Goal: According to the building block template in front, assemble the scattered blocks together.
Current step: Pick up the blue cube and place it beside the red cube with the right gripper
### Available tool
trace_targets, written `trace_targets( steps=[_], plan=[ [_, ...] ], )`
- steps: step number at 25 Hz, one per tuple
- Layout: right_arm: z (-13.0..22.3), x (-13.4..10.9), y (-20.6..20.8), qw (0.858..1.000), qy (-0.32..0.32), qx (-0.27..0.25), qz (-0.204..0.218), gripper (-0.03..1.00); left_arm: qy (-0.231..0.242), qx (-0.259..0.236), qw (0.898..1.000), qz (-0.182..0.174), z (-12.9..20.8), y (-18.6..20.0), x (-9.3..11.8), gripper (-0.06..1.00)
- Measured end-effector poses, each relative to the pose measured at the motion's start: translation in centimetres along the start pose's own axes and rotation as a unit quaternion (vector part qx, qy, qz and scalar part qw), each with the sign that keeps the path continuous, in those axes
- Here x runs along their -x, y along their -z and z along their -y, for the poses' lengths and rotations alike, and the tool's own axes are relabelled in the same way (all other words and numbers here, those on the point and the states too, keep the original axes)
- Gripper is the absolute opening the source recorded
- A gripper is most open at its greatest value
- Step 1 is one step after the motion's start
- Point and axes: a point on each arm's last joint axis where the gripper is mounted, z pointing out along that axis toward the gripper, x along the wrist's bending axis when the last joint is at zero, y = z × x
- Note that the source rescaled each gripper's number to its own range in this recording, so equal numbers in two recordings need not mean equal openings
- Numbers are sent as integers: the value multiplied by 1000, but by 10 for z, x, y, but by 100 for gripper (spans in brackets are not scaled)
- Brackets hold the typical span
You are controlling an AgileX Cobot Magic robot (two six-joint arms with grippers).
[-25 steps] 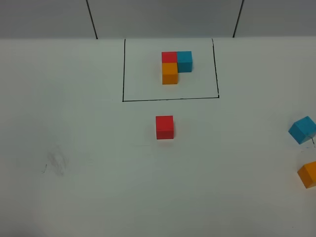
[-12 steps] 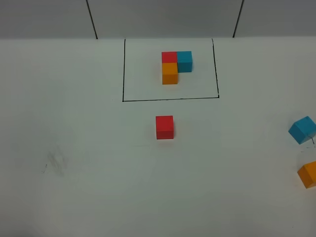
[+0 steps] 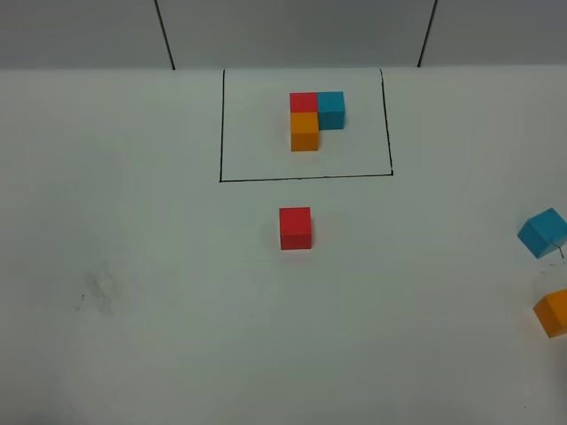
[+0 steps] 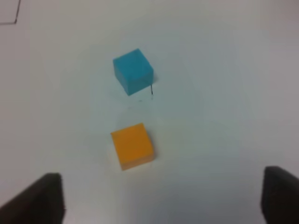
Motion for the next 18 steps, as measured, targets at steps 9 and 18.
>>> trace_targets(
  steps=[9,18],
  plan=[
    [-75,2,-97,983,132,-131,2,100,-1,0,1000,0,0,0,0,72],
    [-102,-19,-169,942,267,-196,-50,100,-1,0,1000,0,0,0,0,72]
  ],
)
